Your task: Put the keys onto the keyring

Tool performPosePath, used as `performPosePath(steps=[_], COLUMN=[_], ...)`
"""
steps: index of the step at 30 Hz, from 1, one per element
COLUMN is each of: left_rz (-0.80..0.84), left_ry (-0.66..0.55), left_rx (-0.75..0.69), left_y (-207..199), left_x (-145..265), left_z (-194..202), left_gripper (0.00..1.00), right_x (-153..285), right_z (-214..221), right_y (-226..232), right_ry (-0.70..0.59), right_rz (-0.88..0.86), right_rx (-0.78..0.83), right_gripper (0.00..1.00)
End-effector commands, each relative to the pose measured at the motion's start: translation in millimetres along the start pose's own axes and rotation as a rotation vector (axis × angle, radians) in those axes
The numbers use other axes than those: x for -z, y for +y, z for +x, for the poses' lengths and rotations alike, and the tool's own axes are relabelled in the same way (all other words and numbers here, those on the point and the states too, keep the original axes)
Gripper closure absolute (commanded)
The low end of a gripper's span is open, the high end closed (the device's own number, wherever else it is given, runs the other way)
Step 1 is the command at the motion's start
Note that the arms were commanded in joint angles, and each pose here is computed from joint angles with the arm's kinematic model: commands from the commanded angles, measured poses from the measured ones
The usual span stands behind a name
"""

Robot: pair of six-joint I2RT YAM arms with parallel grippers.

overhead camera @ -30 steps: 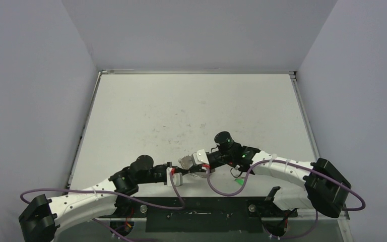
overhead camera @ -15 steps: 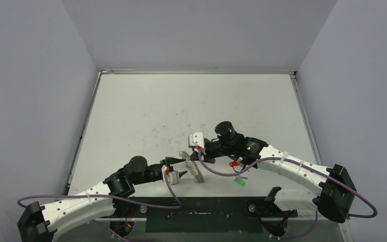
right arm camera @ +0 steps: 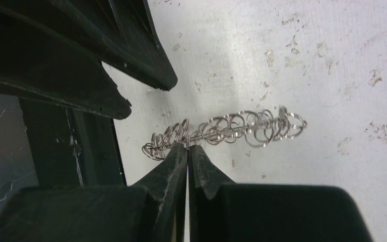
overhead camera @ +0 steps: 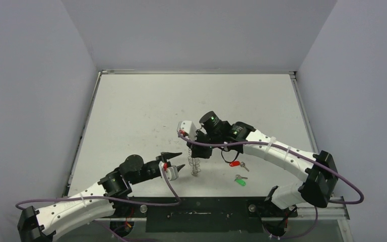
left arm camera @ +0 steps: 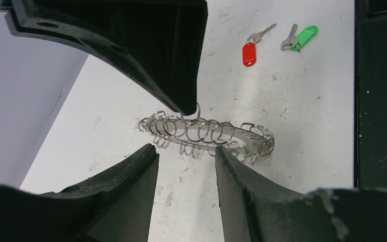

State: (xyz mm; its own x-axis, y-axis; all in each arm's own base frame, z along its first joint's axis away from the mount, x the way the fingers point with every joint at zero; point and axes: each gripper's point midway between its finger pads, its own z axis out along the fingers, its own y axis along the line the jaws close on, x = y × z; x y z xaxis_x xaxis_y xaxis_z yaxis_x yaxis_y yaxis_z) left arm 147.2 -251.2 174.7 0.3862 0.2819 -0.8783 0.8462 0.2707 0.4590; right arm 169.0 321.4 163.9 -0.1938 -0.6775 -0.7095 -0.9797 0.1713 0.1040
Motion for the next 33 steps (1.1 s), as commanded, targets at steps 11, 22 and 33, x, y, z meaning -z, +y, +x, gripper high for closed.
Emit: performPosePath(steps=[11, 22, 33], left_rz=[0.046, 0.055, 0.019], left_ry=[-0.057, -0.029, -0.041], left_rx=[-0.025, -0.031, -0.089], left_y=[0.5, -1.7, 2.1], left_x=[-0.9, -22.2, -34.6], left_z=[-24.8, -9.4, 0.8], left_gripper=[0.63, 0.68, 0.68], right_x=[9.1, 4.3, 7.1], right_z=[-2.8, -10.5, -18.6], right_y=[17.5, 28.8, 23.4], right_ry=[-0.072, -0.134, -0.170], right_rz=[-0.054, -0.108, -0.059], right_rx=[0.102, 0.065, 0.035], right_gripper=[1.00, 1.00, 1.00])
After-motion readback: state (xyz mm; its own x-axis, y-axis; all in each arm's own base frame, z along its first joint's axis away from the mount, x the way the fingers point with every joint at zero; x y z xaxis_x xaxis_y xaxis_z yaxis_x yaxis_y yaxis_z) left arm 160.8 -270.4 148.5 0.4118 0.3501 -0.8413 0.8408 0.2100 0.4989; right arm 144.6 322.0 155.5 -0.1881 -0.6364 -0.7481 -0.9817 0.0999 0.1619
